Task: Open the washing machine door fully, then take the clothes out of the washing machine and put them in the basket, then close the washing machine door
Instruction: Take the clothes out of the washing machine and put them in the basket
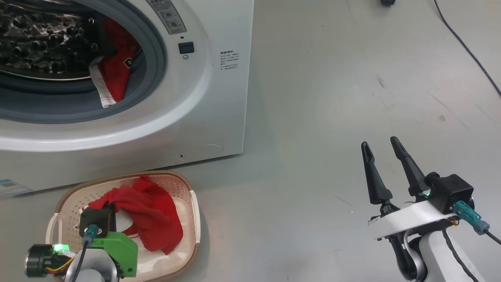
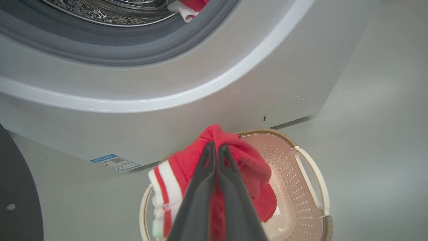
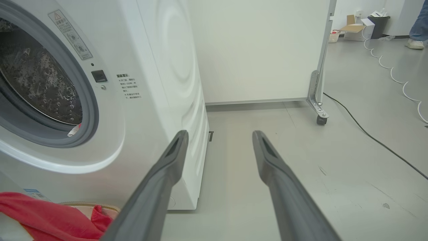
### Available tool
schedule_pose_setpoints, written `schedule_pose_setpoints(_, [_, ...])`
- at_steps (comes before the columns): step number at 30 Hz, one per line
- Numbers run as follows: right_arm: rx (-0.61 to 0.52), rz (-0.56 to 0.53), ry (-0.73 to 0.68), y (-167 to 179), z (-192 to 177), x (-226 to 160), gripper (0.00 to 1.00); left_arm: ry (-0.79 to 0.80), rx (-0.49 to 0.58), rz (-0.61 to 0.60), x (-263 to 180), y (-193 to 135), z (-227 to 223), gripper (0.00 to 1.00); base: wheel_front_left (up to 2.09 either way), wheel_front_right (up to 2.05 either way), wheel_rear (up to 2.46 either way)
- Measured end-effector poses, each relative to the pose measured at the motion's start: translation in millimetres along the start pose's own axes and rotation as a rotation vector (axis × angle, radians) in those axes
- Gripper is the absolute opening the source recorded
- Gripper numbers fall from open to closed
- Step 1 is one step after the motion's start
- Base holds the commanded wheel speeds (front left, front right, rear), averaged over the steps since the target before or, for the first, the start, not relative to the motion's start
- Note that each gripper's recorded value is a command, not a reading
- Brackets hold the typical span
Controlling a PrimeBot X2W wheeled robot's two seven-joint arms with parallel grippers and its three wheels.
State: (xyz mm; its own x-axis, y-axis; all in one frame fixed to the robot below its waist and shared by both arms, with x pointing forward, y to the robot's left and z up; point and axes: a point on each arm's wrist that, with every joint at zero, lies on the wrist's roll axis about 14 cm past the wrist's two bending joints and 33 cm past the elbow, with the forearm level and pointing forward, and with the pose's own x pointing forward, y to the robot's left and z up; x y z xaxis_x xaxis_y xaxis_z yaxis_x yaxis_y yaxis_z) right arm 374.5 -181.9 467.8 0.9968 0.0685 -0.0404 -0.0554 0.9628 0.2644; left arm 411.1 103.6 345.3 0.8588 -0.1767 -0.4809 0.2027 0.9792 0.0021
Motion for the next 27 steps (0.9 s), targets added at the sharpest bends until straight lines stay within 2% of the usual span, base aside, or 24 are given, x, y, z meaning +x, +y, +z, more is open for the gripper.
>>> schedule_pose_setpoints(18, [-0.021,-0.084,0.042,-30.7,-11.5,10.1,1.0,0.263,0.018,-0.054,37.1,-18.9,-73.9,0.0,0.0,0.0,0.0])
schedule_pose_setpoints(27, [-0.027,-0.139,0.063,-48.4,-17.5,12.5,1.0,0.307,0.019,-0.072,60.8,-26.7,-90.0,0.0,0.0,0.0,0.0])
